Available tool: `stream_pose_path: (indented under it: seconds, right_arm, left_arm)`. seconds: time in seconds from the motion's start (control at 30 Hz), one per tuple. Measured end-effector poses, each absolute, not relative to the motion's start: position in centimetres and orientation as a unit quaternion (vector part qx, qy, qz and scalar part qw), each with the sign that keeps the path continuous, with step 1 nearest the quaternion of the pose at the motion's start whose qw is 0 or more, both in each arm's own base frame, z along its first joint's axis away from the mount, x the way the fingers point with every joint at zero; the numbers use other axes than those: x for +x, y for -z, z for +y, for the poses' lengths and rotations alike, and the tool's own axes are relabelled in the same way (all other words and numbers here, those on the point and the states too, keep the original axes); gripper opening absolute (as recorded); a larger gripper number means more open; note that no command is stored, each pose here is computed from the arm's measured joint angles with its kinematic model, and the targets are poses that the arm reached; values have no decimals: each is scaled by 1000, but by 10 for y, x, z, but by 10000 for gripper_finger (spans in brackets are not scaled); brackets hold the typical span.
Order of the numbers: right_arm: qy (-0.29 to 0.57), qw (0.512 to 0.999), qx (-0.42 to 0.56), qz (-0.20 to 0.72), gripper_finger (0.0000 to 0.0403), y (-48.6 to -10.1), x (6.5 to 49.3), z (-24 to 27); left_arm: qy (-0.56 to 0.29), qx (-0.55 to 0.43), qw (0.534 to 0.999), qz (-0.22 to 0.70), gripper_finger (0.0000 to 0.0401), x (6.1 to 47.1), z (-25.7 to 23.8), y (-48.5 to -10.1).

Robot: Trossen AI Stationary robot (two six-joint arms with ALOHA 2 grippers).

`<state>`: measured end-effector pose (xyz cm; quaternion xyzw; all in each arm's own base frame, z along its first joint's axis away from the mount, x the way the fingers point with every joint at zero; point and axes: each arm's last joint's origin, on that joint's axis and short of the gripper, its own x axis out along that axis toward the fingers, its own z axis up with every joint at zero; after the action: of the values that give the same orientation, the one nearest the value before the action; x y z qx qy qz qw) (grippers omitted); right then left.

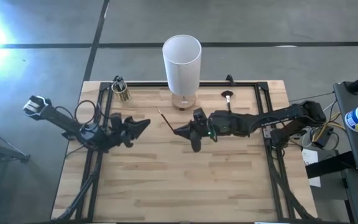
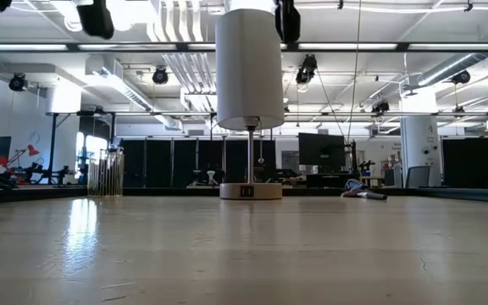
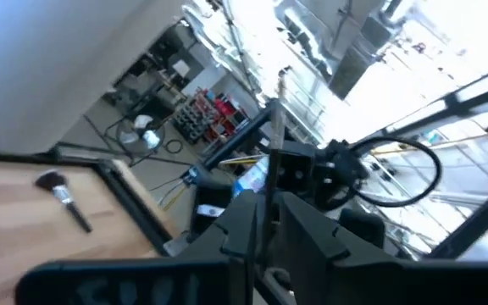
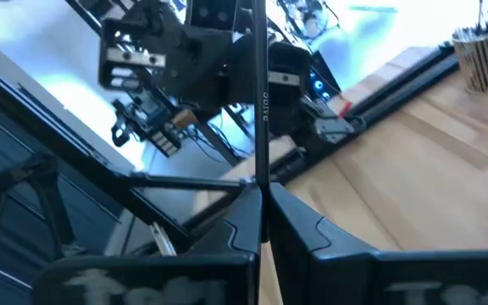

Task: Pick & Place Makeup Brushes
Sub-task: Put the eyeshadow brush into the makeup holder

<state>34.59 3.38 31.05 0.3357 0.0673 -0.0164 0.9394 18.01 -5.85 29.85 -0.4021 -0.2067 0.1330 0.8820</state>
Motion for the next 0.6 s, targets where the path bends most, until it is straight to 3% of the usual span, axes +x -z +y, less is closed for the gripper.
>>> stream_pose_path:
  seconds: [0.4,0.6]
  right_arm:
    - [3,943,328,58,11,-323,363,36]
    - [2,943,327,57,11,-323,363,36]
  left_arm:
    - [-146,-379,882,-238,51,194,-55,-346]
    - [-167,-387,879,-221,91,199,-50,-347]
